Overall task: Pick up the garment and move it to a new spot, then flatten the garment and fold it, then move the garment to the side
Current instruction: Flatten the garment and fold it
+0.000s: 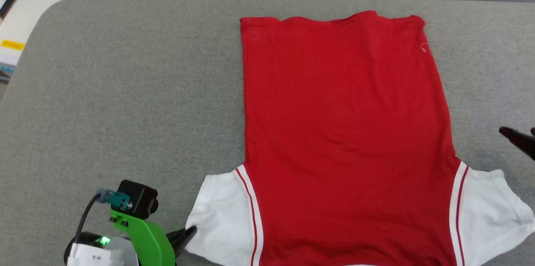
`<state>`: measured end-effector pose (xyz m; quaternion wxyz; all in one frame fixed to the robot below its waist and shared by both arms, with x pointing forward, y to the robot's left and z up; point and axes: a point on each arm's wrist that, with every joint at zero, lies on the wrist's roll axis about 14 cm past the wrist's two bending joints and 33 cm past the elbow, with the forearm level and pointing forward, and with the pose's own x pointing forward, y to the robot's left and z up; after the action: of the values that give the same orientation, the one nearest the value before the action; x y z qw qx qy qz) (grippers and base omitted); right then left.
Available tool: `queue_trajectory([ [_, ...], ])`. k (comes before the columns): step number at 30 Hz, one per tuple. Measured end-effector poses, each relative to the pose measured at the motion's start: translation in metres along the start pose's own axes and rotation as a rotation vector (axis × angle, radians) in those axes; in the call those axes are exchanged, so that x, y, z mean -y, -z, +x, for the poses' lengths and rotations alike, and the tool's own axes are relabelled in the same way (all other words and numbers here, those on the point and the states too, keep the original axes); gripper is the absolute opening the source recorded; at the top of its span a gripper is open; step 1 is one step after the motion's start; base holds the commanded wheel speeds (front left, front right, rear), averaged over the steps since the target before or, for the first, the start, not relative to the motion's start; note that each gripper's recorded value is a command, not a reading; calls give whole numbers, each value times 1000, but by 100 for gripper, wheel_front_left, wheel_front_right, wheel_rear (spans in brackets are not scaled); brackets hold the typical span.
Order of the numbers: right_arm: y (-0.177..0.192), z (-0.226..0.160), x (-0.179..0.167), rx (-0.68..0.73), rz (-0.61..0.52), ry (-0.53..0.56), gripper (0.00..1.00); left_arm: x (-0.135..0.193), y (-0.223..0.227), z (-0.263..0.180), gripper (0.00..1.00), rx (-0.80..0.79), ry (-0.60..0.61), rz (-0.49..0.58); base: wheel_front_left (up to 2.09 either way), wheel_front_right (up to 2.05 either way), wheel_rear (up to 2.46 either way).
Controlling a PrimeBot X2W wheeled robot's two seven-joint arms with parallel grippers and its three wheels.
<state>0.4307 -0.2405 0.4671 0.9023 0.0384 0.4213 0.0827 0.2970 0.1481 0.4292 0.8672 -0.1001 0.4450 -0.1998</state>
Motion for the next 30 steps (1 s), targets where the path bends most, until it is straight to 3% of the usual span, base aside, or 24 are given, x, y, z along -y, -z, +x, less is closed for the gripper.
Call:
queue_trajectory([
  [7, -63, 38, -12, 11, -38, -23, 100, -4, -11, 5, 0, 10, -25, 26, 0, 0, 0],
  [15, -103, 104, -17, -55, -65, -5, 100, -12, -3, 20, 0, -25, -51, -10, 0, 0, 0],
  [23, -106, 170, -29, -150, -103, 5, 100, -25, 5, 30, 0, -39, -93, -66, 0, 0, 0],
  [24, -102, 192, -34, -181, -115, 5, 100, -30, 8, 33, 0, -48, -110, -86, 0, 0, 0],
  [30, -97, 222, -44, -203, -139, -8, 100, -39, 16, 36, 0, -70, -139, -112, 0, 0, 0],
])
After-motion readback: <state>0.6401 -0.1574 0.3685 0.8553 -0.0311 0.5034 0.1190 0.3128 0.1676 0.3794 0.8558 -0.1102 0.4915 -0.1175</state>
